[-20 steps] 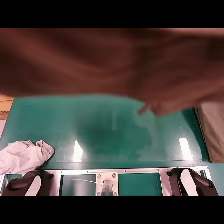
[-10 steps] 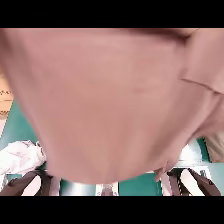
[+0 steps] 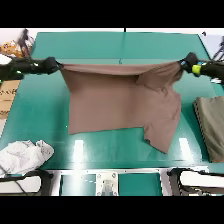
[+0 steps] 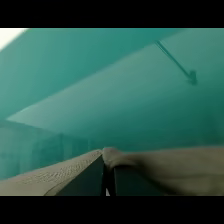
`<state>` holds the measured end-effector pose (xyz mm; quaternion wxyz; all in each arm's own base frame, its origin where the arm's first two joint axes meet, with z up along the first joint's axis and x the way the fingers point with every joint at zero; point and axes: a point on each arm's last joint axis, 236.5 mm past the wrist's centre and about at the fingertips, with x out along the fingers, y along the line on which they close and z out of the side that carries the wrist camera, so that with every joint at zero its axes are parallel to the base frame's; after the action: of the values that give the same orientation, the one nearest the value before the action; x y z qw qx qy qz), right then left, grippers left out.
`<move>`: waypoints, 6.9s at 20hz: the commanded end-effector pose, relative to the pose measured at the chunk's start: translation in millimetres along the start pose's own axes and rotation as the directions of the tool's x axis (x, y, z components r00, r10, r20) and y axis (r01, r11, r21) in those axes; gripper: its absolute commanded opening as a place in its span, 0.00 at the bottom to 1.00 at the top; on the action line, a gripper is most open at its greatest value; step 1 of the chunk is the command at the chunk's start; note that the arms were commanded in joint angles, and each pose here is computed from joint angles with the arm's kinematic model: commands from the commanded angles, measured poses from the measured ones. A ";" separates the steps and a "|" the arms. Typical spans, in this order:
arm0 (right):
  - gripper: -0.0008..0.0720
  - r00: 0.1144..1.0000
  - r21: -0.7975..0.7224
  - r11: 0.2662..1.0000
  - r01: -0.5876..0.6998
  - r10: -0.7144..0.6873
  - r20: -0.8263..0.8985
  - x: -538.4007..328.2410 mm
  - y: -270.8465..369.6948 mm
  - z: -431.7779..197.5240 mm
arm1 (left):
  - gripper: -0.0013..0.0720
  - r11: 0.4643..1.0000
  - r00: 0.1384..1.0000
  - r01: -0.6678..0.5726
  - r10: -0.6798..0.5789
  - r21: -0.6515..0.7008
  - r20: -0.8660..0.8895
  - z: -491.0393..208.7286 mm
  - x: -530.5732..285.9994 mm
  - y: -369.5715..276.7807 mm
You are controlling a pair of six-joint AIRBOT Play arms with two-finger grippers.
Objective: Fold the shirts.
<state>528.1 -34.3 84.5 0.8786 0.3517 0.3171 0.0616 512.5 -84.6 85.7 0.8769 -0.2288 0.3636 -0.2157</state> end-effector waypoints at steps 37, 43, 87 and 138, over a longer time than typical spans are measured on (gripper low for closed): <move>0.16 0.838 -0.147 0.964 0.223 -0.266 -0.477 44.8 -141.0 -69.6 | 0.19 0.994 0.912 -0.107 0.099 0.002 -0.398 -115.0 100.7 66.4; 0.20 0.749 -0.028 0.970 0.243 -0.206 -0.630 -20.1 -134.0 -70.6 | 0.66 0.984 0.770 -0.050 -0.070 -0.170 -0.635 -117.3 20.8 36.0; 0.04 0.763 0.255 0.871 0.420 -0.186 -0.620 -141.8 -113.7 -291.2 | 0.05 0.890 0.825 -0.413 0.278 -0.191 -0.492 -269.6 -47.8 23.3; 0.85 0.734 0.146 0.977 -0.155 0.213 -0.645 49.2 -89.9 -139.8 | 0.72 0.965 0.930 -0.244 0.206 -0.091 -0.305 -39.2 3.5 17.7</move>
<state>460.5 -28.2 -89.0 0.6833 0.3791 0.5846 0.2183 490.6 -77.8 47.1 0.8184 -0.2008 0.5260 -0.1150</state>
